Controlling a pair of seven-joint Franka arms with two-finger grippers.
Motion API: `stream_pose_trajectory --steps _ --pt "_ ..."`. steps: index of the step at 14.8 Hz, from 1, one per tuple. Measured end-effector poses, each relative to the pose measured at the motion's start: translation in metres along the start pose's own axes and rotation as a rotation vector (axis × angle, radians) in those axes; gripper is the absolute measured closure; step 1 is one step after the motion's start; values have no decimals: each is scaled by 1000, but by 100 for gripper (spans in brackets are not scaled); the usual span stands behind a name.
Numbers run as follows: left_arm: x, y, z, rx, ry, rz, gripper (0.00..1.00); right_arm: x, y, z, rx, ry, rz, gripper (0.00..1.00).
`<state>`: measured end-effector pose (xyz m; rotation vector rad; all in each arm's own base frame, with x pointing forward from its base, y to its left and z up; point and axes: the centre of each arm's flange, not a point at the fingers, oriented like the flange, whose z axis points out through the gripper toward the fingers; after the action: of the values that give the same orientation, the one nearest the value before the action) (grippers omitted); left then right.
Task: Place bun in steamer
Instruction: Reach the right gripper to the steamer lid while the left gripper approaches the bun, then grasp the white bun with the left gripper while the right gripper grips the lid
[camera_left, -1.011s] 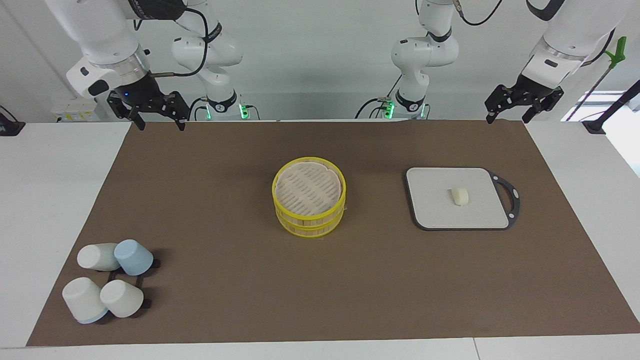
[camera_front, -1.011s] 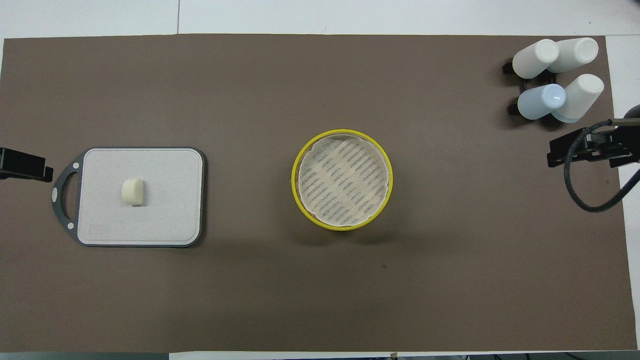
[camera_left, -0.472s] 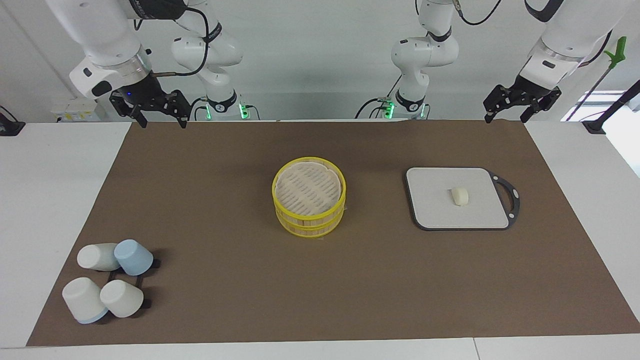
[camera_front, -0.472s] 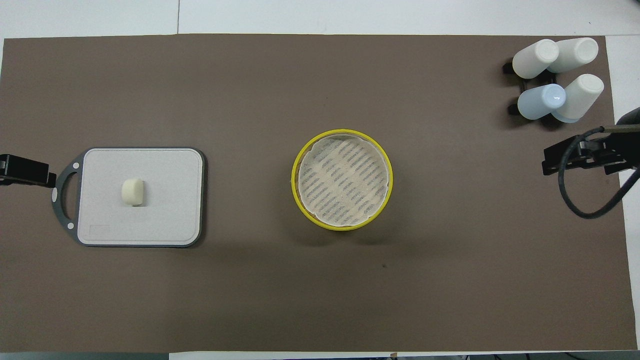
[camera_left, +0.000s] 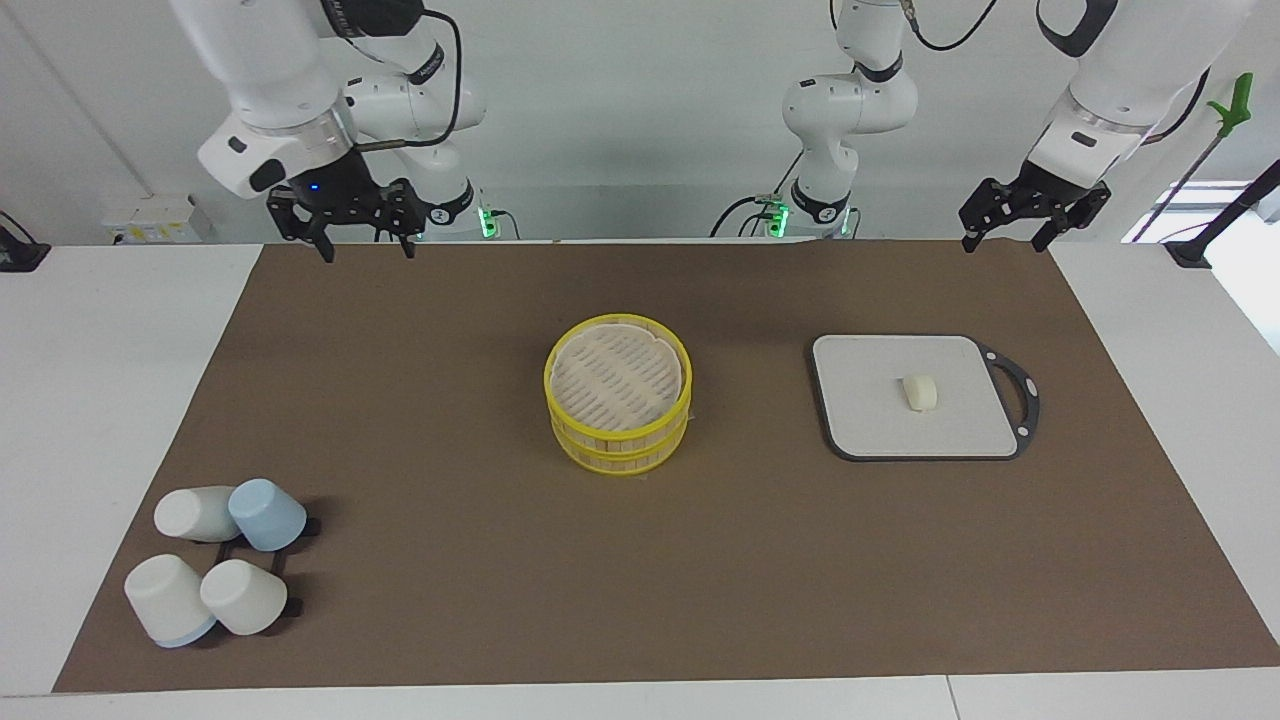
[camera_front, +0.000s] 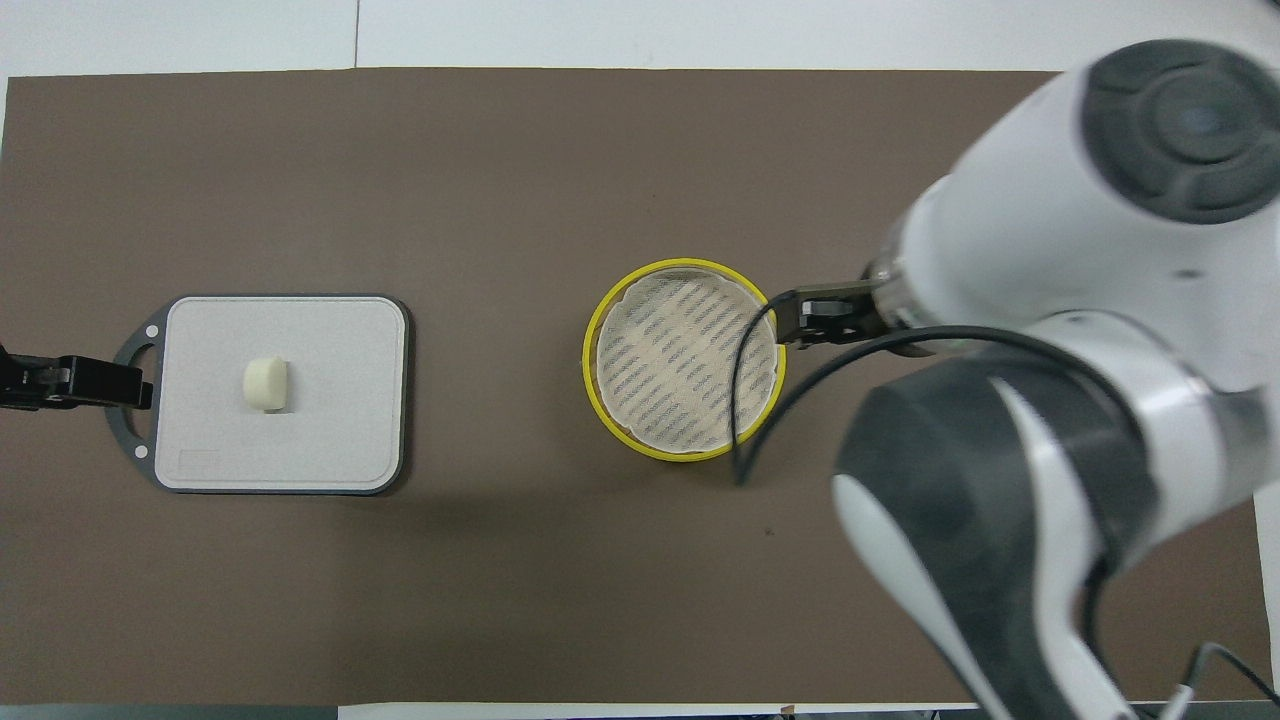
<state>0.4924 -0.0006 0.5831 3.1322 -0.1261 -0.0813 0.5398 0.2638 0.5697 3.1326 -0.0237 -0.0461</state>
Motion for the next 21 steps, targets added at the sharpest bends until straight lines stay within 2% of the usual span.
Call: stream_pose_trajectory --steps 3,6,9,15,19,21 --pt "0 0 36 1 13 38 0 3 -85 59 0 4 28 0" --pt "7 -2 78 4 43 42 0 11 -135 104 -13 -10 42 0" --pt "24 -5 121 5 53 41 0 16 -172 132 16 28 40 0" --pt "66 -23 203 10 82 83 0 12 -181 163 24 37 25 0" --pt "64 -34 232 14 96 85 0 0 -183 175 17 28 12 0" --pt "56 -32 248 18 119 85 0 -3 -181 178 11 22 11 4"
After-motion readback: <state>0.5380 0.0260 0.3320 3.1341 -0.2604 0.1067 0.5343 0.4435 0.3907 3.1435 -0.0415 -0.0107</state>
